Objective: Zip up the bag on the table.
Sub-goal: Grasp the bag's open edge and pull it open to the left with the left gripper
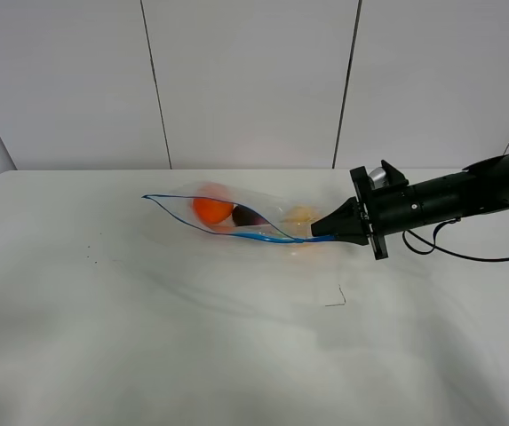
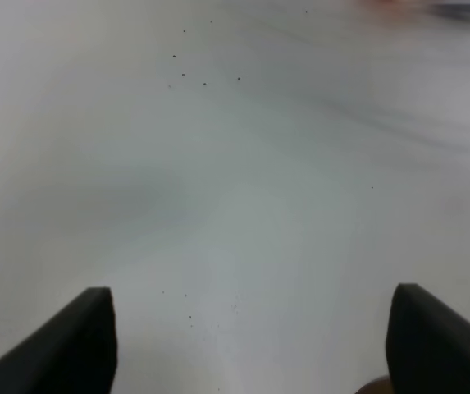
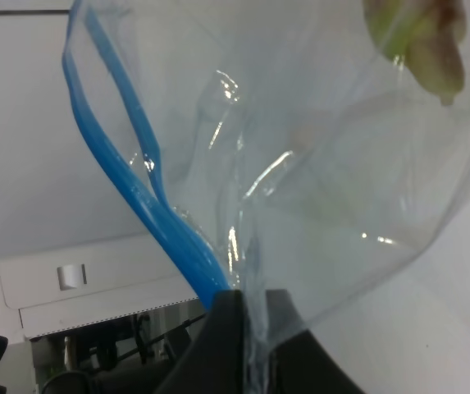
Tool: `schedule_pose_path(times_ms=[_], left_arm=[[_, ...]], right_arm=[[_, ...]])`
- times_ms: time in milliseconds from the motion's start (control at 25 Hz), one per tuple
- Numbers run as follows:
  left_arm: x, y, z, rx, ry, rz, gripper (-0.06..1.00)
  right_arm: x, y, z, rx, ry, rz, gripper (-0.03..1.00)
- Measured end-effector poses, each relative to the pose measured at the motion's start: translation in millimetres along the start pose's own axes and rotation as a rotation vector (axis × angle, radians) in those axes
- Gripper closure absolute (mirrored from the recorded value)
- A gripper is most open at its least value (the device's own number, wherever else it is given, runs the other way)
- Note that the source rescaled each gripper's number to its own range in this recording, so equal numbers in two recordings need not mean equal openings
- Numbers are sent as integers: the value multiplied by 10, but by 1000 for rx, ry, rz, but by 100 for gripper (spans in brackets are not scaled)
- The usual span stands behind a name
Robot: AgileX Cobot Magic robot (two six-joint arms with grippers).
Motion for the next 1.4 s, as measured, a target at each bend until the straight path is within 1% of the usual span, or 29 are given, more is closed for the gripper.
schedule_pose_path(times_ms=[280,360,440,520,640,720,760,840,960,1080,1160,1200,1240,1320,1400], left_arm=[[0,-2,1,0,-1,-1,-5],[-37,-70,16,6,-12,-19,-5],[-85,-269,37,20,-37,-19,-5],[-82,-528,17,27,-43,6,-5],[62,-958,-25,63,-48,74,-5],[263,-1214,-49,129,-47,135,-5],[397,-1298,-56,184,-44,175,-5],[625,-1481,-71,312,-31,226,-5],[991,-1639,-78,578,9,291,-5],[1325,-1712,-86,840,55,302,-5],[1526,-1714,-103,961,86,300,-5],[1609,-1721,-120,1003,100,289,-5],[1670,-1729,-145,1024,114,276,-5],[1781,-1764,-213,1041,131,237,-5],[1853,-1808,-333,1057,149,187,-5]], right_arm=[[0,-6,3,1,-2,-3,97],[0,-7,4,2,-2,-4,97],[0,-9,6,2,-3,-5,97],[0,-9,6,2,-3,-5,97],[0,-9,6,2,-3,-5,97],[0,-9,6,2,-3,-5,97],[0,-9,6,2,-3,-5,97],[0,-9,6,2,-3,-5,97],[0,-9,6,2,-3,-5,97],[0,-9,6,2,-3,-5,97],[0,-9,6,2,-3,-5,97],[0,-9,6,2,-3,-5,97],[0,-9,6,2,-3,-5,97],[0,-9,6,2,-3,-5,97],[0,-9,6,2,-3,-5,97]])
Point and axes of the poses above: a point on each arm's last joint axis where the gripper is mounted, x pointing out along that axis toward the gripper, z along the wrist's bending axis when the last joint is at zero, y = z × x, the point moved 8 cm from there along x, pointing out along that axis toward the gripper, and after that the axes turned 8 degrees about -x, right-handed, at the moved point
